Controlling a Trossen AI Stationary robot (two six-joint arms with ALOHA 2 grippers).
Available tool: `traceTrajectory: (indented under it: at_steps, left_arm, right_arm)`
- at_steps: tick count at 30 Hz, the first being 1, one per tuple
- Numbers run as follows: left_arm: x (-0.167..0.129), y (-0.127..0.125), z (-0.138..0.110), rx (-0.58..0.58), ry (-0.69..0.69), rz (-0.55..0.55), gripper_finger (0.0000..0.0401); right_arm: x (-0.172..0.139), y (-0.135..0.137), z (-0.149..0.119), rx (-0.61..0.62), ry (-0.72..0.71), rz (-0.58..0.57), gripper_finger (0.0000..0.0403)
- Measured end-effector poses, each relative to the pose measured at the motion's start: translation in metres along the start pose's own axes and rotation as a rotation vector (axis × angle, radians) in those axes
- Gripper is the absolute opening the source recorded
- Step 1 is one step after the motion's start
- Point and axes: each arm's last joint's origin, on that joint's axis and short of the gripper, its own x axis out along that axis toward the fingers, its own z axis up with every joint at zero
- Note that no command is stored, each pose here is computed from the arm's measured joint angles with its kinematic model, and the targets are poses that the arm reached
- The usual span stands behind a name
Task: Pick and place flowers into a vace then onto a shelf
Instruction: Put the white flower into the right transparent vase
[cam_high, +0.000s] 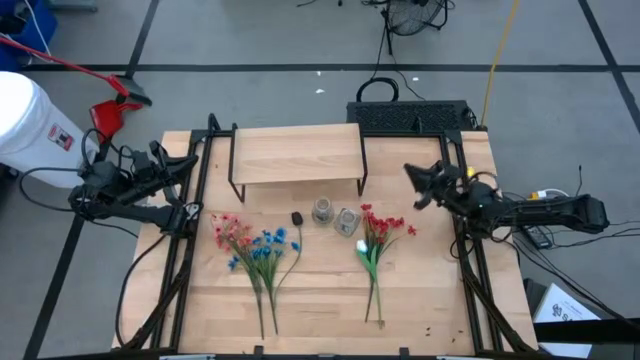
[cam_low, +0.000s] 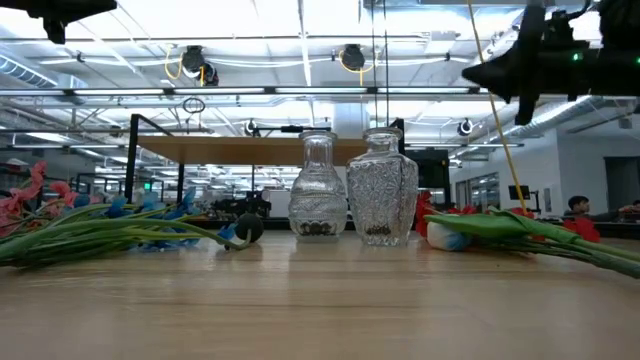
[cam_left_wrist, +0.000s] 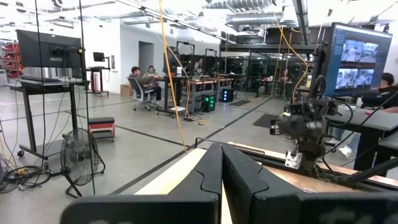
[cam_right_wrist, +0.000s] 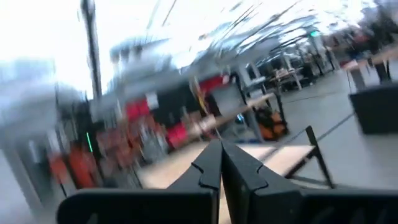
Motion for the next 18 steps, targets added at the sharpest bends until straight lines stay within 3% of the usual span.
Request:
traceTrajectory:
  at_steps: [3,6,8,12,18]
  left_arm:
    - [0.0,0.0,0.0,0.0,0.0,0.0,0.001]
    - [0.0,0.0,0.0,0.0,0.0,0.0,0.001]
    - [0.0,0.0,0.0,0.0,0.0,0.0,0.001]
    - [0.0,0.0,0.0,0.0,0.0,0.0,0.001]
    - [0.0,0.0,0.0,0.0,0.0,0.0,0.001]
  right_arm:
    - [-0.001,0.002,0.01,0.213,-0.11,0.002,0.0004]
    - [-0.002,0.004,0.021,0.274,-0.208,0.014,0.0004]
    - [-0.002,0.006,0.025,0.257,-0.248,0.026,0.0004]
    - [0.012,0.032,0.073,0.257,-0.384,0.18,0.0004]
    - [0.059,0.082,0.126,0.15,-0.312,0.436,0.0004]
